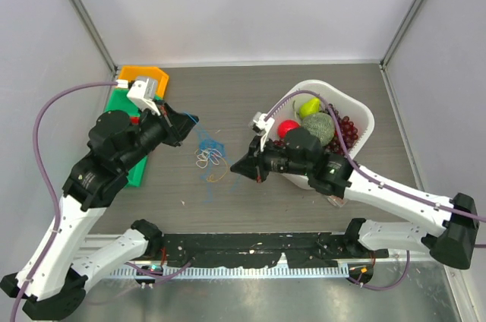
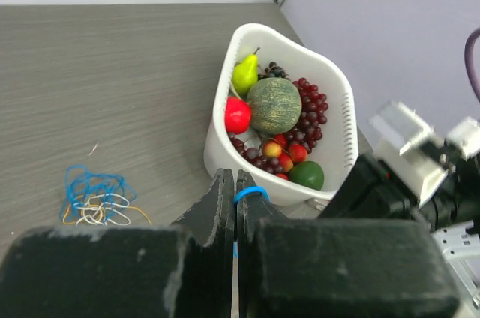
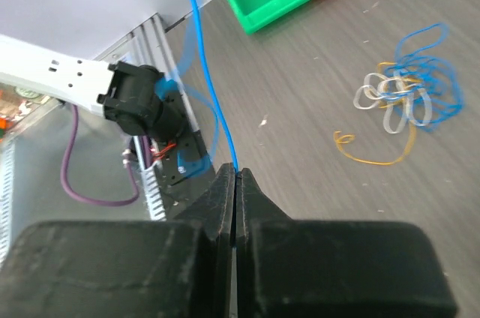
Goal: Untangle the cables
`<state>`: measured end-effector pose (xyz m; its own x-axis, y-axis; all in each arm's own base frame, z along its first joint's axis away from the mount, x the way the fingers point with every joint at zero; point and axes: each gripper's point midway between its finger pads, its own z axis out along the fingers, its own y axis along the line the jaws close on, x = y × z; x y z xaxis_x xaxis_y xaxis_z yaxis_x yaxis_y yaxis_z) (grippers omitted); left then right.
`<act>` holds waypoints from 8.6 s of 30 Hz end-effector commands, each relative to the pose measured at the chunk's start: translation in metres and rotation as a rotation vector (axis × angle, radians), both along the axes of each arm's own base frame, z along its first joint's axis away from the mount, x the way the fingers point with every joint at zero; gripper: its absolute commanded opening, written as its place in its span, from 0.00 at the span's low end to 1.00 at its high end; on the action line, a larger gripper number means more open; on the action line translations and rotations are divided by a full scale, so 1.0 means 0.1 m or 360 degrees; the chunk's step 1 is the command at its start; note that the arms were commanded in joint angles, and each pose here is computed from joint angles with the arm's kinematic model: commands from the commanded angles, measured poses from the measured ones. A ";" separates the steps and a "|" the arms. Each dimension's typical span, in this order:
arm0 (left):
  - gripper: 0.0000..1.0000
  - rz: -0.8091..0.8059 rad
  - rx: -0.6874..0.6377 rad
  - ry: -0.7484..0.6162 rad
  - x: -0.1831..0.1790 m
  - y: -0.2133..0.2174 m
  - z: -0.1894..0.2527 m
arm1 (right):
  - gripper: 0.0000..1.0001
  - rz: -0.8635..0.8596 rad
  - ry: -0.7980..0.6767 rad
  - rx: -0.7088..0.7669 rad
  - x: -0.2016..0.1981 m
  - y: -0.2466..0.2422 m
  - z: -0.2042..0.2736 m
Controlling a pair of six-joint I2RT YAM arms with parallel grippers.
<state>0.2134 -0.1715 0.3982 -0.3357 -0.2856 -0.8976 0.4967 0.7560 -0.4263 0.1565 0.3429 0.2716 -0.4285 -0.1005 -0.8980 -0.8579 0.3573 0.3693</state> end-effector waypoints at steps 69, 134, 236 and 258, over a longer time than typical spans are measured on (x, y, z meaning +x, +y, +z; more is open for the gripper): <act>0.00 0.0060 -0.0521 -0.0009 -0.32 0.17 -0.03 | 0.01 -0.0898 -0.0002 0.0910 1.39 0.63 1.47; 0.00 0.0669 0.0269 0.0346 0.85 0.74 -0.50 | 0.78 -0.0508 -0.0187 0.0111 0.94 0.11 0.74; 0.00 0.0295 0.0069 0.1069 1.36 0.23 -2.03 | 0.59 -0.0439 0.0263 -0.0240 1.26 0.76 -1.21; 0.00 0.0340 -0.0269 0.0833 0.73 0.30 -0.75 | 0.56 -0.0498 0.0194 0.0361 1.23 1.01 -0.39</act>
<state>0.2939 -0.1386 0.2853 -0.6869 -0.4893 -0.5373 -0.0241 0.7543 -0.6561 0.2708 0.4388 0.1763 -0.5683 0.0719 -0.8197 -0.6548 0.5637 0.5035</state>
